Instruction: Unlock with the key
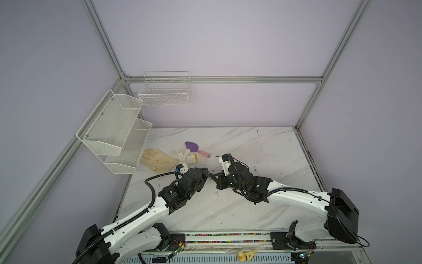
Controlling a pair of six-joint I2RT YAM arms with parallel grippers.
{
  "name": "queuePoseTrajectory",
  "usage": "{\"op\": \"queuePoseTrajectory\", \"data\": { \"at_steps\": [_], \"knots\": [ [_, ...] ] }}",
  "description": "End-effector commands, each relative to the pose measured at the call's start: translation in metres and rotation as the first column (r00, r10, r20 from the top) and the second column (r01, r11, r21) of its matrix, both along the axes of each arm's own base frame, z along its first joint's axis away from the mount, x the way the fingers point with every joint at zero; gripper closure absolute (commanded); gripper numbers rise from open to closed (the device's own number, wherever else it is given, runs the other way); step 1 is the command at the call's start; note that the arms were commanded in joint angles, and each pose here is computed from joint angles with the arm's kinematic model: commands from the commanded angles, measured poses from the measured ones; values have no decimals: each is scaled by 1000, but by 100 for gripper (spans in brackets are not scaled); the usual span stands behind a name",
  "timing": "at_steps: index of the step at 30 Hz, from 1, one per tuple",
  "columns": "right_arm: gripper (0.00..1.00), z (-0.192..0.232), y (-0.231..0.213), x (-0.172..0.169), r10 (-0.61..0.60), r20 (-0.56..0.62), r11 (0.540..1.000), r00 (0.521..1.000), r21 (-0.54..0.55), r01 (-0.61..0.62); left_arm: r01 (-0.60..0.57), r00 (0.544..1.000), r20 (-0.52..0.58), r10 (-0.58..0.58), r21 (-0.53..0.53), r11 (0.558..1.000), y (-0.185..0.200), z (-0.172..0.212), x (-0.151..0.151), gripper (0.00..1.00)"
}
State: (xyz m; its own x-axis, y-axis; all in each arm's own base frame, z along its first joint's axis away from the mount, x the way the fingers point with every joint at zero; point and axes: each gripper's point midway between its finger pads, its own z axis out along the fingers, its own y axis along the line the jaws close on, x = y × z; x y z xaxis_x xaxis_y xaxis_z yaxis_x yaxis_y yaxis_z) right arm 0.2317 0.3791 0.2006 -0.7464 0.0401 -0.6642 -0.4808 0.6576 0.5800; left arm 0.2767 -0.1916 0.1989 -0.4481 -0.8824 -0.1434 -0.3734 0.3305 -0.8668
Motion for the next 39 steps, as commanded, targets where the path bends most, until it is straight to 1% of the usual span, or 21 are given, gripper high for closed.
{"op": "queuePoseTrajectory", "data": {
  "at_steps": [1, 6, 12, 16, 24, 39],
  "knots": [
    [100, 10, 6, 2, 0, 24, 1000, 1000, 22, -1, 8, 1000, 19, -7, -12, 1000, -1, -1, 1, 100],
    [100, 3, 5, 3, -8, 16, 1000, 1000, 0, 8, 11, 1000, 23, -11, -26, 1000, -3, -1, 1, 100],
    [100, 9, 13, -1, 30, 14, 999, 999, 32, -31, 13, 999, 33, -12, -33, 999, -4, 3, 2, 100],
    [100, 16, 12, -3, 34, 29, 998, 999, 45, -36, 4, 1000, 29, -4, -27, 1000, -3, 1, 3, 100],
    [100, 10, -1, -2, 3, 45, 1000, 999, -17, -2, -20, 999, 37, 21, -21, 1000, 6, 5, 2, 100],
    [100, 23, 5, -3, 26, 74, 1000, 997, 1, -26, -22, 999, 32, 23, -10, 1000, 12, 4, 2, 100]
  ]
}}
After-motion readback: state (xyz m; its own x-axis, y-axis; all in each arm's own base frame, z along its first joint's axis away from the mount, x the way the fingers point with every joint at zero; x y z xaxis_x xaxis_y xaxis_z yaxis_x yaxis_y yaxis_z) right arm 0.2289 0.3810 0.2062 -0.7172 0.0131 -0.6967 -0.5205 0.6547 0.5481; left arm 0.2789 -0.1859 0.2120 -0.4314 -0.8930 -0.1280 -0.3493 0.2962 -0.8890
